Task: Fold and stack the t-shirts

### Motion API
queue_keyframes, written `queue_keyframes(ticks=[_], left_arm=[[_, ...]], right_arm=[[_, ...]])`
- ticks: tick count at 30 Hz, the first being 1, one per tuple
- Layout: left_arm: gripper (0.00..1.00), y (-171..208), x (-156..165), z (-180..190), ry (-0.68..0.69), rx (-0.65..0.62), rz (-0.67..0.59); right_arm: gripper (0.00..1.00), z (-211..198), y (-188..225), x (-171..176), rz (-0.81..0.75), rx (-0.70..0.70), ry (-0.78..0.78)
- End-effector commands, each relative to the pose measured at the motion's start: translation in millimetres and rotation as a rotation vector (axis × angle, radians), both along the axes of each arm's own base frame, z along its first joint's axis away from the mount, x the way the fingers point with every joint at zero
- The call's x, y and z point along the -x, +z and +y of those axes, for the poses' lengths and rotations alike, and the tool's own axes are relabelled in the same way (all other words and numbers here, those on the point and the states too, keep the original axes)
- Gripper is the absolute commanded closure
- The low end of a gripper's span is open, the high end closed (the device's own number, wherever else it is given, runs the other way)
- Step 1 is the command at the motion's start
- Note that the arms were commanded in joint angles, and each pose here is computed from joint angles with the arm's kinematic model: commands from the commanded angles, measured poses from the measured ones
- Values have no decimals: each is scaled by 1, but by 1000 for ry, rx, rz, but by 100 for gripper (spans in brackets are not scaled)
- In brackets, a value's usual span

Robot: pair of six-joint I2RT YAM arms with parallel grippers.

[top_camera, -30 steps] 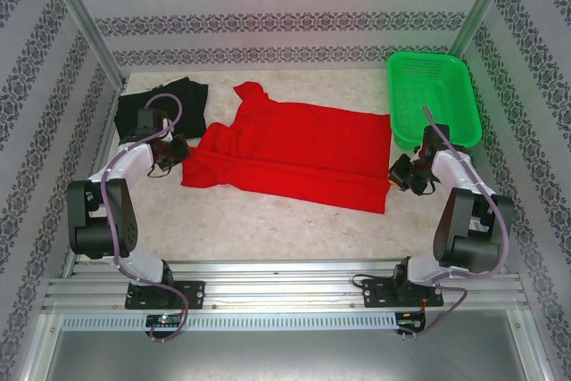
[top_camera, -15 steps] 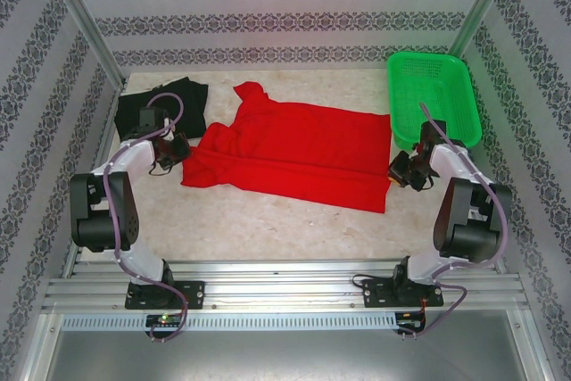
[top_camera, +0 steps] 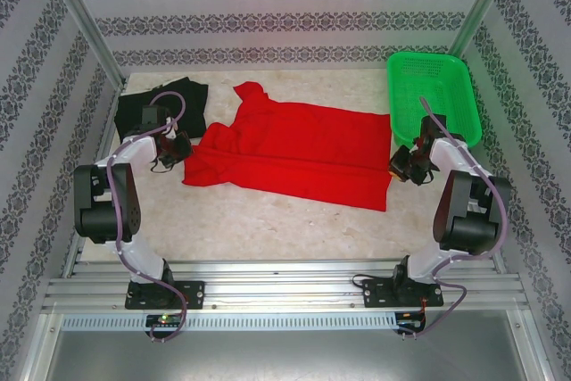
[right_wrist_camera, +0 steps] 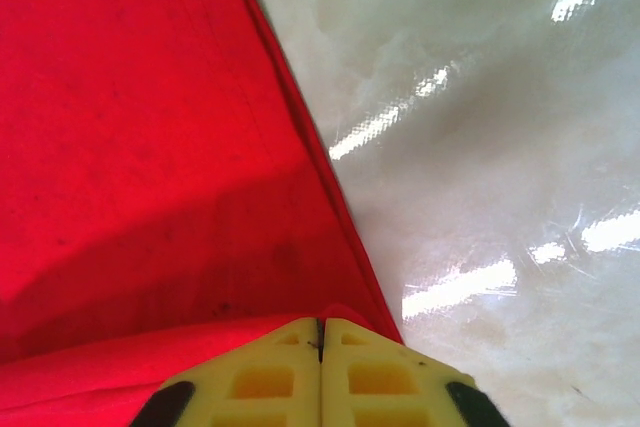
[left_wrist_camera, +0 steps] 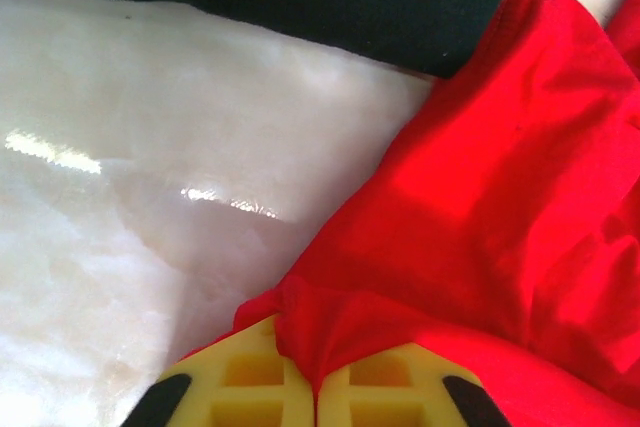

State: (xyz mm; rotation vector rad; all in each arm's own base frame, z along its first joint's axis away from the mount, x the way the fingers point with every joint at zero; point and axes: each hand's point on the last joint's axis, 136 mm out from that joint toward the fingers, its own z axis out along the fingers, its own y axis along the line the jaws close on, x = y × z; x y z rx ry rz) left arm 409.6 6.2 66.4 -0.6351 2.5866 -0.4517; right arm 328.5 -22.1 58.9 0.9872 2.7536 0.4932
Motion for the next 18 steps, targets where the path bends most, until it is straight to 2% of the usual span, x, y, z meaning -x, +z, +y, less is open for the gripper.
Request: queue_keyframes(ticks=[1, 2, 4, 6, 9, 12, 15, 18], left_arm=[[61, 15, -24, 4, -2, 0, -79], [53, 19, -27, 3, -2, 8, -91], [23, 36, -34, 4, 21, 19, -126], [2, 59, -41, 5, 34, 27, -171], [0, 94, -39, 5, 47, 27, -215], [0, 113, -21, 0, 53, 46, -218], [0, 109, 16, -3, 74, 49, -162], [0, 88, 54, -3, 92, 33, -107]], right_arm=[[72, -7, 5, -11, -18, 48, 7], [67, -6, 8, -13, -25, 49, 7], [57, -8, 20, -17, -64, 59, 6], [52, -9, 38, -20, -111, 74, 8], [47, -8, 64, -11, -153, 93, 27], [44, -3, 79, 12, -162, 98, 27], [44, 10, 76, 40, -155, 46, 6], [44, 22, 56, 65, -134, -3, -15]])
